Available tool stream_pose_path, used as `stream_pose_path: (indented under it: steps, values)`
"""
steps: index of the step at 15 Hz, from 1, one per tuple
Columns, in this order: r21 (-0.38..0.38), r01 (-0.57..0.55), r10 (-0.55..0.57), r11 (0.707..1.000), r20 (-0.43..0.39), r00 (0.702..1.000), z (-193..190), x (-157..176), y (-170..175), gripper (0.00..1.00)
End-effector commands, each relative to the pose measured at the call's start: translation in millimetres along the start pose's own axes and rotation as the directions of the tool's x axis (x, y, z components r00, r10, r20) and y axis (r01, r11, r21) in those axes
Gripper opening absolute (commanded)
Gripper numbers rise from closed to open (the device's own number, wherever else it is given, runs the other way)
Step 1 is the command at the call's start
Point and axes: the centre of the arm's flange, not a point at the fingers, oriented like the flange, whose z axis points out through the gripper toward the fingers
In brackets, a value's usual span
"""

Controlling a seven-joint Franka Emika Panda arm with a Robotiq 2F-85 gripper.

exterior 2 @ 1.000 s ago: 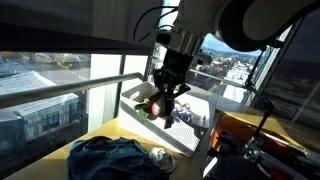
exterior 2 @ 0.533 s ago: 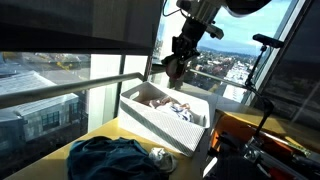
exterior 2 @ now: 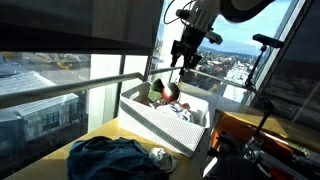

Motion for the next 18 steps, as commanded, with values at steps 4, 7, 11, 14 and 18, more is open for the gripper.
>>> stream_pose_path:
  steps: [4,7,11,14,18]
  values:
    - [0.011,0.078,-0.078,0.997,-0.02,0.997,6.6,47.1,-39.4,1.0]
    - [0.053,0.143,-0.142,0.988,-0.032,0.989,36.3,83.7,-72.1,1.0]
    - [0.115,0.203,-0.199,0.972,-0.045,0.979,74.7,117.7,-108.8,1.0]
    - [0.167,0.234,-0.228,0.958,-0.054,0.972,114.9,135.2,-134.6,1.0]
    - [0.241,0.25,-0.246,0.938,-0.049,0.968,166.5,145.1,-161.8,1.0]
